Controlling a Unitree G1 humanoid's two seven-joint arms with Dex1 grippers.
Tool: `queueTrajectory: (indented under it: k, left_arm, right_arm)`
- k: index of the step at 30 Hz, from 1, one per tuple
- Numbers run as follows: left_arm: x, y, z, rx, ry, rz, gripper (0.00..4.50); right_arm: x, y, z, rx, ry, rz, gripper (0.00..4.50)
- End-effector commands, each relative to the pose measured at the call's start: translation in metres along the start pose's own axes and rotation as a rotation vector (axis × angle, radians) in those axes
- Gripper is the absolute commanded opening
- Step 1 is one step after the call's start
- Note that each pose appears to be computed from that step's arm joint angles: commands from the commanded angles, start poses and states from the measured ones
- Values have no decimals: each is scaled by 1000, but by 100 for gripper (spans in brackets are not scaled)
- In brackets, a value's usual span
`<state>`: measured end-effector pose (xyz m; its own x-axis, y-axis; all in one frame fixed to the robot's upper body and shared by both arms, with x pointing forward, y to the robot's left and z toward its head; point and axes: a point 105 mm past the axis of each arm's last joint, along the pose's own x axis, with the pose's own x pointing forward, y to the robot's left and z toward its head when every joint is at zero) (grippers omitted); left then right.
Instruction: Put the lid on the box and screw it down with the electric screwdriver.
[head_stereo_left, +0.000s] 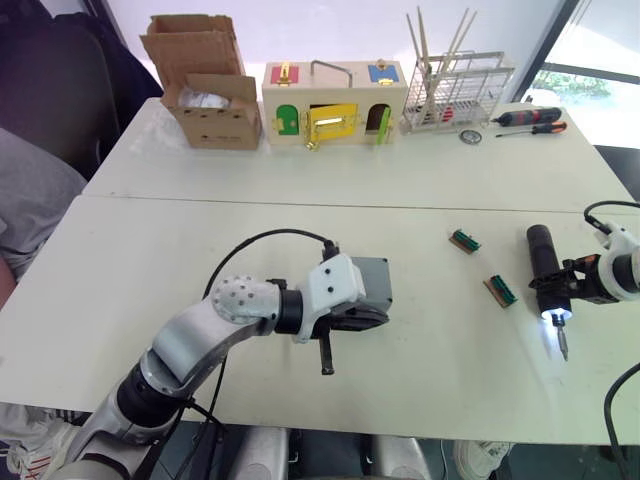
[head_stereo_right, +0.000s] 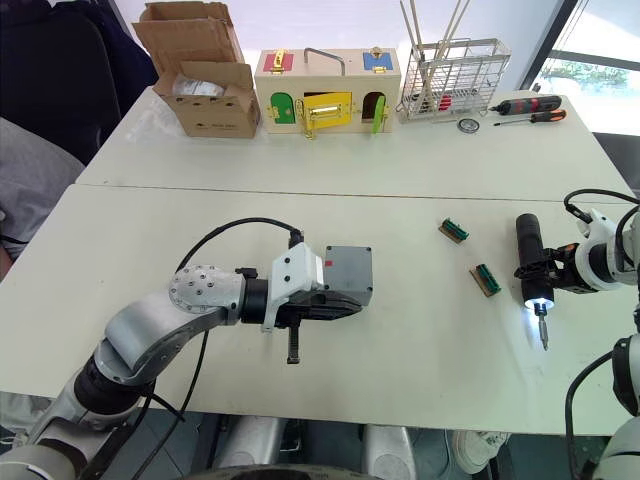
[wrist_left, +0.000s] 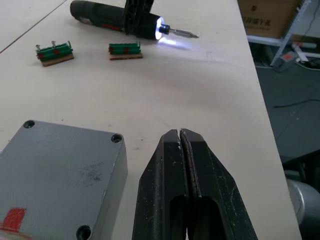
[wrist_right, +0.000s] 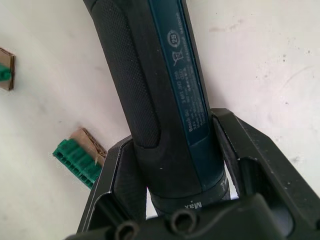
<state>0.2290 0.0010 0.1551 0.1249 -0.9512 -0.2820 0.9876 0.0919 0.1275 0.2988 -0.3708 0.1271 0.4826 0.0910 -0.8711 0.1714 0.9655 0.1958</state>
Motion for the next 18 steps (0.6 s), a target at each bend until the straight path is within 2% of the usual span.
queueTrajectory:
  k: [1,3,8,11,14,18]
  left_arm:
    - [-2,2,9,43,-29,11,0]
    - [-2,2,9,42,-29,12,0]
    - [-5,5,10,33,-32,20,0]
    - [-8,7,11,21,-40,27,0]
    - [-13,19,7,11,-24,80,0]
    - [-25,37,3,0,-11,166,0]
  right_arm:
    - [-3,-9,4,-13,-37,-33,196]
    - [-1,-12,2,-32,-32,-39,287]
    - [-1,-17,6,-142,-50,-89,448]
    - [-8,-9,16,-239,-95,-77,448]
    - [-36,8,53,-326,-288,-72,448]
    - [-70,29,79,-480,-466,-108,448]
